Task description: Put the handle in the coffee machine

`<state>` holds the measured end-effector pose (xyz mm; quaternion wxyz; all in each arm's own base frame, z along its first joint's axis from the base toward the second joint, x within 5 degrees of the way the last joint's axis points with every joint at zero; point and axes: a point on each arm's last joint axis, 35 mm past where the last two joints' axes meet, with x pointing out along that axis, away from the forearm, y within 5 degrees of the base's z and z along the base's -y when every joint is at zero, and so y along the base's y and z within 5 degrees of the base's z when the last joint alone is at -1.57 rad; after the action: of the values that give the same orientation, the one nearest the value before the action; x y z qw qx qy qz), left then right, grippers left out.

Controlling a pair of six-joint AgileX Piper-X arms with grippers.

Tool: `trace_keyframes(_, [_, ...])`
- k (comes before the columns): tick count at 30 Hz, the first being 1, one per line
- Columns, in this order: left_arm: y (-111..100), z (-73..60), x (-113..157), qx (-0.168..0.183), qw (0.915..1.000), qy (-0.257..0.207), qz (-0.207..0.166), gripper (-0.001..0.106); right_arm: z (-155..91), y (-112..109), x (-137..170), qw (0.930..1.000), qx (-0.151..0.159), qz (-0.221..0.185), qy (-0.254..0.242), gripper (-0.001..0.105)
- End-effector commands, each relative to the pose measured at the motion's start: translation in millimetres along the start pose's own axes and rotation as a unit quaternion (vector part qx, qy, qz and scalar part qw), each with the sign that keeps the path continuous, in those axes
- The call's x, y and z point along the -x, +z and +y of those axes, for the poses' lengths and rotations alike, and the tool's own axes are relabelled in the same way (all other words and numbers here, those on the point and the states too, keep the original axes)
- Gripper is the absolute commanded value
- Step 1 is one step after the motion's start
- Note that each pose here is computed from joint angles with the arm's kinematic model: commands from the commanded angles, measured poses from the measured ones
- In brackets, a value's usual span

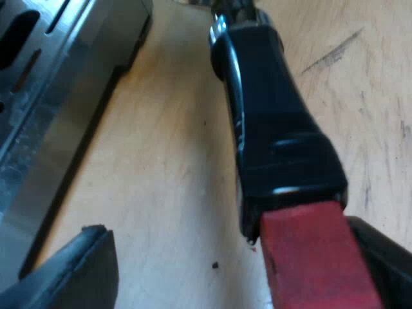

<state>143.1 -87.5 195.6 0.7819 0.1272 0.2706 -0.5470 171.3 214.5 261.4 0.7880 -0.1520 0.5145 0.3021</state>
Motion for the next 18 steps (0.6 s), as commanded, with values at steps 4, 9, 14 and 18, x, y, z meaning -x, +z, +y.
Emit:
trace_keyframes(4, [-0.1, 1.4, -3.3, 0.001, 1.0000, -0.006, 0.000, 0.068, 0.5, 3.4, 6.8, 0.9998, 0.000, -0.018, 0.008, 0.000])
trace_keyframes(9, [1.1, 1.8, -3.1, -0.001, 1.0000, -0.005, -0.002, 0.068, 0.5, 3.4, 6.8, 0.9998, 0.000, -0.018, 0.008, 0.000])
trace_keyframes(14, [0.7, 1.6, -3.1, 0.000, 1.0000, -0.005, -0.001, 0.068, 0.5, 3.4, 6.8, 0.9998, 0.000, -0.018, 0.008, 0.000])
trace_keyframes(18, [-0.8, 0.8, -3.1, 0.005, 0.9999, -0.009, 0.005, 0.063, 0.5, 3.4, 6.8, 0.9998, 0.000, -0.018, 0.008, 0.000])
